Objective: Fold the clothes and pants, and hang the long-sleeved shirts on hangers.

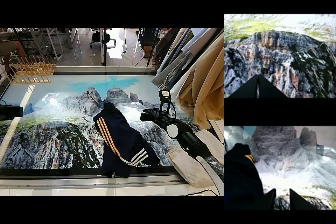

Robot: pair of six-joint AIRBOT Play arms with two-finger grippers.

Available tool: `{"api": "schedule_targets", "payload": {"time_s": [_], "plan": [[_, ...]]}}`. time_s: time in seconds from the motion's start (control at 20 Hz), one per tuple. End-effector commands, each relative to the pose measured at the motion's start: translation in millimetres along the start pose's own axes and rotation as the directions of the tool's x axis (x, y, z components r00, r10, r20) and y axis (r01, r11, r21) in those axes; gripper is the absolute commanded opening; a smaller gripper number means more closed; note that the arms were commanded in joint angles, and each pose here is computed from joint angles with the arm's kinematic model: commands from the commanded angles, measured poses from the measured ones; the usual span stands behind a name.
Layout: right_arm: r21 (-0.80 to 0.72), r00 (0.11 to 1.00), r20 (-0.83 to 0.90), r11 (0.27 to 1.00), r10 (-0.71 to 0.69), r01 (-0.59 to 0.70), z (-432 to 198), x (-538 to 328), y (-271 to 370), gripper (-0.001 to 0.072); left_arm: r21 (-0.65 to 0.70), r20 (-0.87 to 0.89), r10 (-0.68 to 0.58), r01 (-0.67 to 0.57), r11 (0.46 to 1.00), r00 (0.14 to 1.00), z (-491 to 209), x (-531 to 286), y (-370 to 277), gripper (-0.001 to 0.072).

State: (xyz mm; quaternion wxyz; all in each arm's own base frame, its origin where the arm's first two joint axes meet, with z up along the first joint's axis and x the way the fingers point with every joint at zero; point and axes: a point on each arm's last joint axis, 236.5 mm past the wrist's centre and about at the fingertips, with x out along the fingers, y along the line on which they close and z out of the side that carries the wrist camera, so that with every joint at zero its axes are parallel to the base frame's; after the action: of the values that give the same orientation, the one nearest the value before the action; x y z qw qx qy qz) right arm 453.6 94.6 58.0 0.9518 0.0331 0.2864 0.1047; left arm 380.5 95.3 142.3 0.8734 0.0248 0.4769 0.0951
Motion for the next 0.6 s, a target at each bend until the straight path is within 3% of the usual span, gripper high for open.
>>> {"api": "schedule_targets", "payload": {"time_s": [0.0, 0.25, 0.3, 0.35, 0.4, 0.5, 0.55], "plan": [[0.000, 1.000, 0.001, 1.000, 0.001, -0.001, 0.5, -0.3, 0.5, 0.0226, -0.001, 0.001, -0.001, 0.001, 1.000, 1.000, 0.2, -0.4, 0.0, 0.0010], [0.067, 1.000, 0.021, 0.997, 0.022, -0.024, 5.1, -0.2, 7.3, 0.0226, -0.015, 0.071, -0.031, 0.033, 0.999, 0.997, 17.8, 2.1, -7.3, 0.0010], [0.064, 0.999, 0.024, 0.998, 0.023, -0.025, 5.8, -0.2, 8.1, 0.0226, -0.023, 0.057, -0.058, 0.060, 0.998, 0.997, 15.2, 4.5, -13.8, 0.0048], [0.066, 1.000, 0.018, 0.997, 0.025, -0.026, 4.3, -0.3, 8.8, 0.0226, -0.040, 0.053, -0.102, 0.104, 0.994, 0.993, 15.4, 7.2, -24.4, 0.0321], [0.116, 0.999, 0.017, 0.992, 0.038, -0.040, 4.0, -0.3, 12.8, 0.0227, -0.068, 0.044, -0.175, 0.178, 0.982, 0.984, 14.7, 9.5, -41.9, 0.0720], [0.253, 0.995, -0.020, 0.963, 0.098, -0.090, -2.2, -7.9, 29.1, 0.0226, -0.111, -0.002, -0.418, 0.415, 0.903, 0.909, 8.6, 8.1, -100.1, 0.0705], [0.265, 0.992, -0.041, 0.959, 0.120, -0.106, -5.1, -14.0, 34.8, 0.0226, -0.105, -0.030, -0.551, 0.545, 0.832, 0.834, 5.2, 2.8, -133.8, 0.0702]]}}
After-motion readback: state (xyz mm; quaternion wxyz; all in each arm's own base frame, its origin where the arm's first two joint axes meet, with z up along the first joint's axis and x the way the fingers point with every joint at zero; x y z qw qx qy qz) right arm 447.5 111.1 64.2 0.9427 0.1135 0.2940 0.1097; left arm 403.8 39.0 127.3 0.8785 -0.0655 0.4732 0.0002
